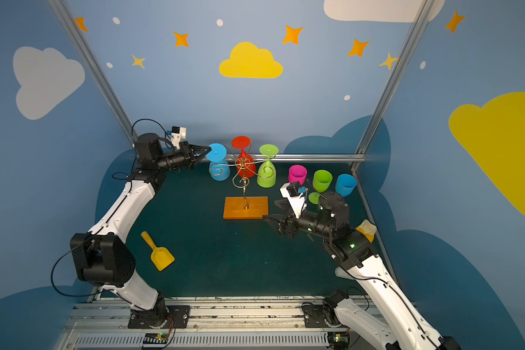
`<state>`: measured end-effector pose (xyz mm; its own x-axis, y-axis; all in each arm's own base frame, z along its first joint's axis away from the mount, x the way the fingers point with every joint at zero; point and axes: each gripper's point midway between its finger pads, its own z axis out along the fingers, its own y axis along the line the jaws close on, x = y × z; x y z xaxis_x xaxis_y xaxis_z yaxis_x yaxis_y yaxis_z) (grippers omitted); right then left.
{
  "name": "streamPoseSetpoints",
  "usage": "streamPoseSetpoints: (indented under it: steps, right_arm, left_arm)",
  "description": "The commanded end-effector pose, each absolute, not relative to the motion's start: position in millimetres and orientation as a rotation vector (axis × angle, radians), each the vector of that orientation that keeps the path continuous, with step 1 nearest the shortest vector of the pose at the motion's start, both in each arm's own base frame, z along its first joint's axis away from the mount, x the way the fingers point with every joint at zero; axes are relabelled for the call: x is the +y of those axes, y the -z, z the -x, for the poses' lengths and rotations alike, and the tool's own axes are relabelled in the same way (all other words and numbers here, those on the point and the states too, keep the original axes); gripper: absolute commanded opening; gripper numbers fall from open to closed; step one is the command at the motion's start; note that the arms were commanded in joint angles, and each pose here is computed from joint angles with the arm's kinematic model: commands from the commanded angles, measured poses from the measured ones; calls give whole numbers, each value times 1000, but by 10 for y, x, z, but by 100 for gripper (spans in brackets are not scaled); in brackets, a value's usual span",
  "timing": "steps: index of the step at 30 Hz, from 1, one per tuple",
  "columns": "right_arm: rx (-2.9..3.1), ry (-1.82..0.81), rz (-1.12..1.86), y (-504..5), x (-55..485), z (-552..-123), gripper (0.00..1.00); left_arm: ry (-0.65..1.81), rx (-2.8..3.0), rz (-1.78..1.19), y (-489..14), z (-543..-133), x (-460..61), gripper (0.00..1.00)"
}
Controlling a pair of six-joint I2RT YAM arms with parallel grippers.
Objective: Take the wine glass off the wine glass rack
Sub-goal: Pick up the wine glass from the wine glass rack.
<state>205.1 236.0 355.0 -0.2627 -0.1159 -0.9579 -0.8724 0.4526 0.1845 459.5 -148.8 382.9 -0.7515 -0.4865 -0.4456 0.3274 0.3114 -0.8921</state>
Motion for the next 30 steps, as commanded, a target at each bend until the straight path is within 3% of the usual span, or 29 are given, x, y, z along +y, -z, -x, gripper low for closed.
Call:
streamPoseSetpoints:
  steps: [1,10,16,30]
  right_arm:
    - [1694,-944,859,-3552,2349,-2003,73]
    - [1694,-936,854,-3549,2358,-2037,73]
    - [1676,-912,849,-3618,2365,-2097,74]
    - [1496,-826,881,-4236,2554,-2444,76]
  left_arm:
    - [1486,1830,116,-4019,-4485,-1344,3]
    - [1407,1765,196,-4169,-4298,-843,3]
    - [1369,1643,182,-4698,-4080,-526,3]
    - [1520,1458,-21,-5744,-3469,-734,3]
